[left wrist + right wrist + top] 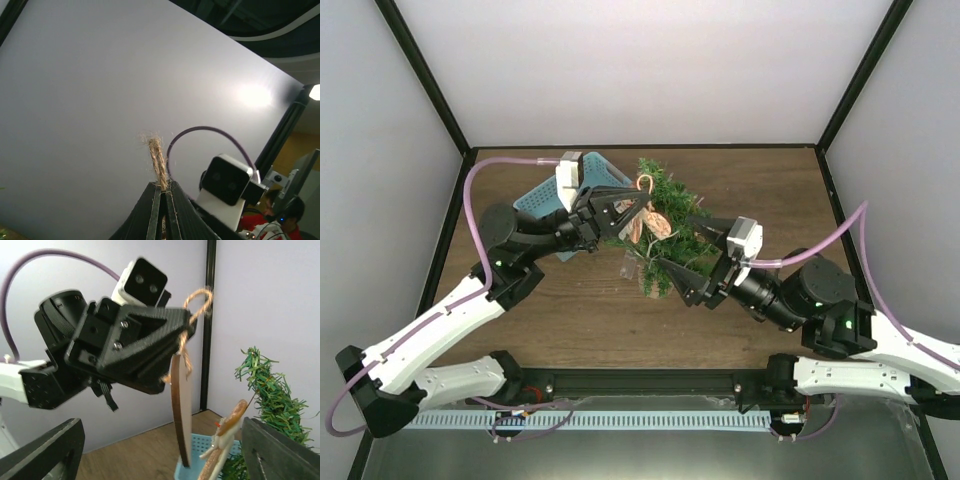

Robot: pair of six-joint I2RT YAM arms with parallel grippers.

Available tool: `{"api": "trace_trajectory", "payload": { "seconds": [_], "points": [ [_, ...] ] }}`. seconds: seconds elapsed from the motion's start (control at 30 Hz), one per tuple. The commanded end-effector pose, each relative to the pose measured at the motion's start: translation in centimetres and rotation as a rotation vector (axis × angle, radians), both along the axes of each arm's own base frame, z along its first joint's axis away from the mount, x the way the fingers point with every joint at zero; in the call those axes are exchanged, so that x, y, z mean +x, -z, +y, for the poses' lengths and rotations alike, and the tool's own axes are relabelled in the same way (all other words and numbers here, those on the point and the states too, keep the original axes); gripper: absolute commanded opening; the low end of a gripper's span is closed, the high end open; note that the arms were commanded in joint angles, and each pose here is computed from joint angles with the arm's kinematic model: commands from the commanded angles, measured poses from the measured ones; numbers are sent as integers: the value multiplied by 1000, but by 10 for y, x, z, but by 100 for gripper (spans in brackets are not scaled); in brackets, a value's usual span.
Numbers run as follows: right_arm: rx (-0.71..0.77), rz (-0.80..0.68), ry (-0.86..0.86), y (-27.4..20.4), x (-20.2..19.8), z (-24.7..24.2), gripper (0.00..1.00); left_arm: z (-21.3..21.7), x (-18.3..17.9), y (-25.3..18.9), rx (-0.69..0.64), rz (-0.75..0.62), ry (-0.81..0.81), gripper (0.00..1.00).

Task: Decorate the small christmas tree
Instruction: Adjust the decoration item at the center of the board.

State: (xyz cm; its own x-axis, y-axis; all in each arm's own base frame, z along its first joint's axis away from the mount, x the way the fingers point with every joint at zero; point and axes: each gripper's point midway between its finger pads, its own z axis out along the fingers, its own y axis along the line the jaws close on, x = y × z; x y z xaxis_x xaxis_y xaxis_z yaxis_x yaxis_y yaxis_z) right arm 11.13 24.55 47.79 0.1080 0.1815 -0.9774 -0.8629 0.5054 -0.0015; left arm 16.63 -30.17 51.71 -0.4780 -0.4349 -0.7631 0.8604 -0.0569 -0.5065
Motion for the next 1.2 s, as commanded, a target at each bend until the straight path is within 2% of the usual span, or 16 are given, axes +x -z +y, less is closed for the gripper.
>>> {"api": "trace_trajectory", "payload": {
  "seconds": [0.0,0.17,0.33,0.43,0.6,0.67,0.77,0.87,1.0,1.17],
  "points": [
    [107,5,-8,-12,-1,-2,83,7,-20,-28,-92,-51,50,4],
    [124,-10,-19,-12,-1,7,59,2,-28,-29,-119,-45,111,4],
    [134,-14,-21,-13,0,14,51,-1,-35,-28,-124,-41,139,4],
    [138,-10,-36,-13,-1,17,42,-2,-38,-25,-132,-40,146,4],
    [100,27,-114,-3,-12,22,2,0,-43,-22,-121,-46,155,4],
    [97,69,-143,5,-16,20,1,1,-43,-15,-91,-47,131,10],
    [101,112,-177,12,-22,14,1,6,-35,0,-23,-30,43,32],
    [68,110,-154,19,-20,8,1,19,-22,14,58,-18,-102,48],
    [-12,69,-78,22,-11,1,1,33,-14,20,138,-22,-212,52],
    [-116,1,-27,10,-6,1,1,27,-27,14,261,-136,-172,50]
  ]
}}
